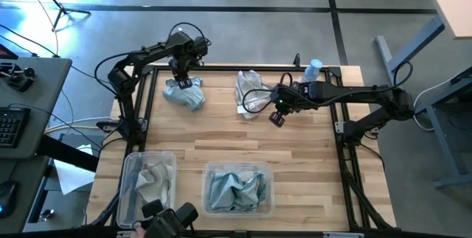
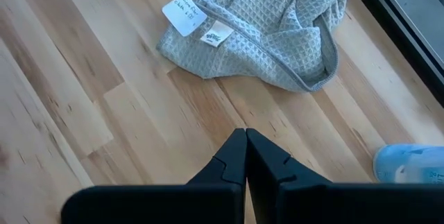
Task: Sort microfiber towel by color & place in baskets
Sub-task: Put the blue towel into the right transparent bin
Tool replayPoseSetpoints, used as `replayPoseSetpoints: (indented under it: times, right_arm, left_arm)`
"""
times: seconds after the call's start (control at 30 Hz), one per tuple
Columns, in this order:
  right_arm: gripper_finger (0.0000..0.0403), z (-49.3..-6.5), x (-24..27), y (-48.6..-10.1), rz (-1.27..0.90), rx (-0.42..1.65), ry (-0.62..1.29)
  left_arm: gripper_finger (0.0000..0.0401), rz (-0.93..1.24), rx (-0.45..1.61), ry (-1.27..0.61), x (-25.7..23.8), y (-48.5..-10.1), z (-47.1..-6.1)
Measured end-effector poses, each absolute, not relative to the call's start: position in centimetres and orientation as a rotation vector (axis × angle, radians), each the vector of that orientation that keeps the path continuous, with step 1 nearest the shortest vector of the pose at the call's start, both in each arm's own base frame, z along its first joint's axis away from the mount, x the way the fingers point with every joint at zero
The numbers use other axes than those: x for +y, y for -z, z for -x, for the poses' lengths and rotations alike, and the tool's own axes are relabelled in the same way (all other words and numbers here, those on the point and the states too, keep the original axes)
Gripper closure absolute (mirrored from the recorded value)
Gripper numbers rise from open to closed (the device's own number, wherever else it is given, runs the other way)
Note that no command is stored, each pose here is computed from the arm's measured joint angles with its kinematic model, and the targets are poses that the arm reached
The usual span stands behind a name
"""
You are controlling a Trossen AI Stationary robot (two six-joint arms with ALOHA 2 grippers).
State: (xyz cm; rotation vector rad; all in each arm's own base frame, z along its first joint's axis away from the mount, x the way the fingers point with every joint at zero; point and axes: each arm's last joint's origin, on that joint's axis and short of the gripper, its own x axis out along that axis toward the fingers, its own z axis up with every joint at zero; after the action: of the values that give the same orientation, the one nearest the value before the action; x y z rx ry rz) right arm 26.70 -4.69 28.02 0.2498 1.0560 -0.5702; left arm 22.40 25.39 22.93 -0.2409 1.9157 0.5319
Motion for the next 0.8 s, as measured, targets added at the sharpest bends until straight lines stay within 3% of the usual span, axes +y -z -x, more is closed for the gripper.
replayPoseSetpoints:
  times: [0.8]
  right_arm:
    - [0.0403, -27.18, -4.70, -28.25, -0.273, 0.996, 0.573]
  left_arm:
    - [0.0280, -0.040, 1.999, -0.123, 25.33, -22.97, -22.29]
